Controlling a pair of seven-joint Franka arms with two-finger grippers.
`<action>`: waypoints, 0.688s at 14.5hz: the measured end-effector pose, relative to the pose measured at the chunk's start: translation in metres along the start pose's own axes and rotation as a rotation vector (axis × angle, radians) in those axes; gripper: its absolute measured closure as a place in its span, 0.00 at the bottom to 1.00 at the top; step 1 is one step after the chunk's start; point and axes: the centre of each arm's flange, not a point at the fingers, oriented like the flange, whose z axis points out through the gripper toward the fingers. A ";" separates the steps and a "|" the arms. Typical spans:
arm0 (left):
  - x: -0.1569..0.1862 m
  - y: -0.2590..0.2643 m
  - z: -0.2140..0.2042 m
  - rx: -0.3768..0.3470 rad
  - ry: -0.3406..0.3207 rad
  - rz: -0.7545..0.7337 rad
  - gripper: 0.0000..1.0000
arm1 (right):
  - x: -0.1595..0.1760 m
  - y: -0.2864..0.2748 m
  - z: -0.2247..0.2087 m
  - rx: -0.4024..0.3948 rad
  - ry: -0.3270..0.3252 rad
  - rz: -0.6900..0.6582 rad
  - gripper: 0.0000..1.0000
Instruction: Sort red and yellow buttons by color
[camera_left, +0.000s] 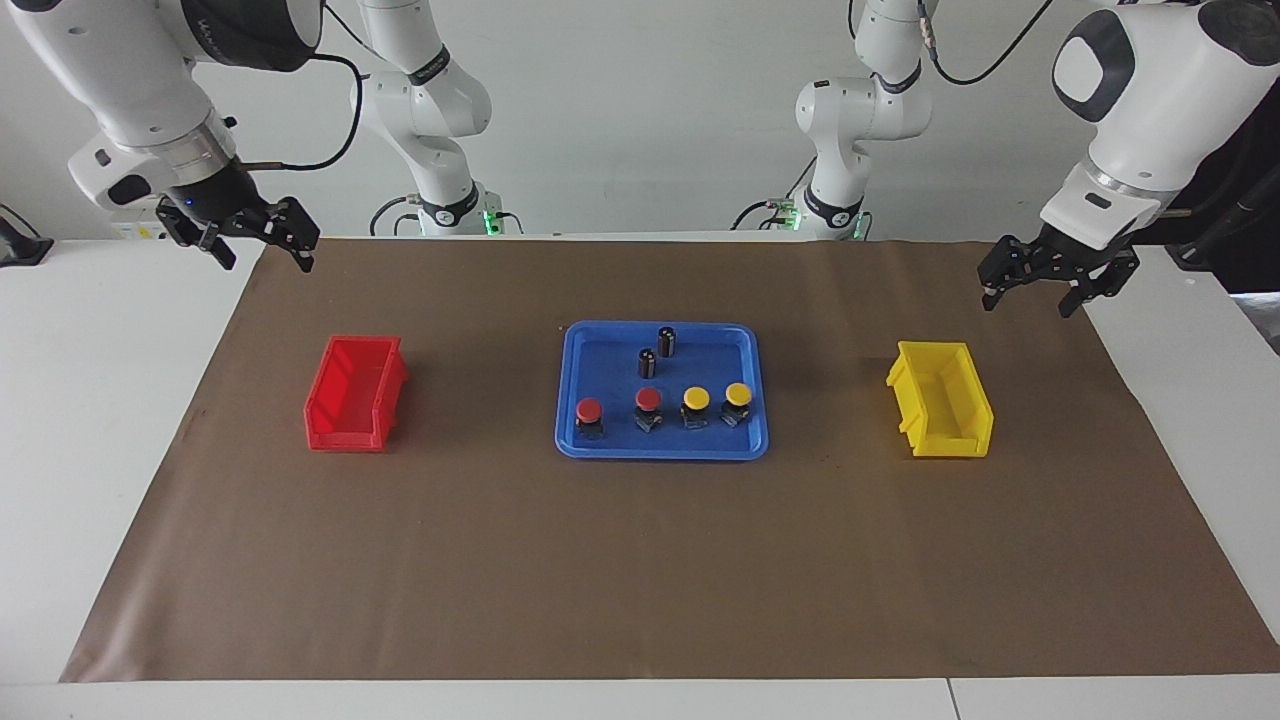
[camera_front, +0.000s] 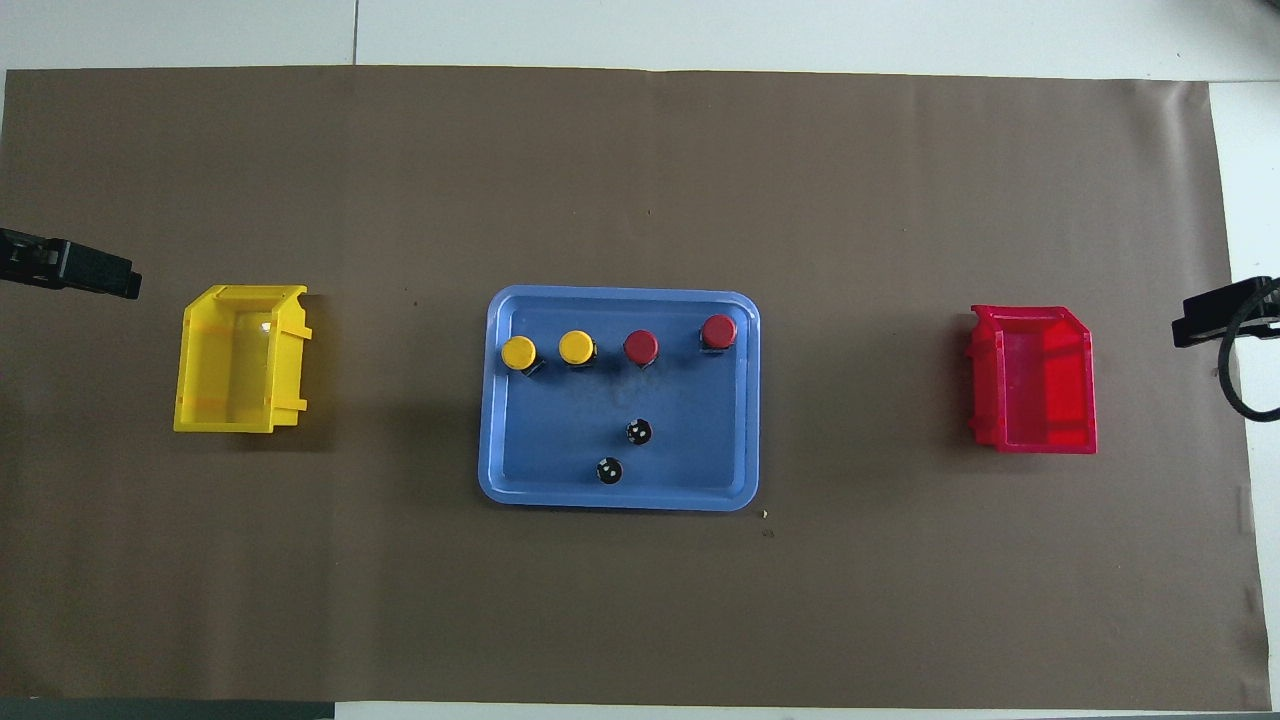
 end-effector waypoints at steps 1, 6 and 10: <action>0.000 0.000 0.001 0.000 -0.001 0.000 0.00 | 0.000 0.000 0.000 0.000 0.000 0.000 0.00; 0.000 0.000 0.002 -0.001 -0.004 0.000 0.00 | 0.000 -0.003 0.000 0.000 0.000 -0.005 0.00; 0.000 0.001 0.002 -0.001 -0.004 0.002 0.00 | 0.002 -0.009 0.000 -0.002 0.011 -0.037 0.00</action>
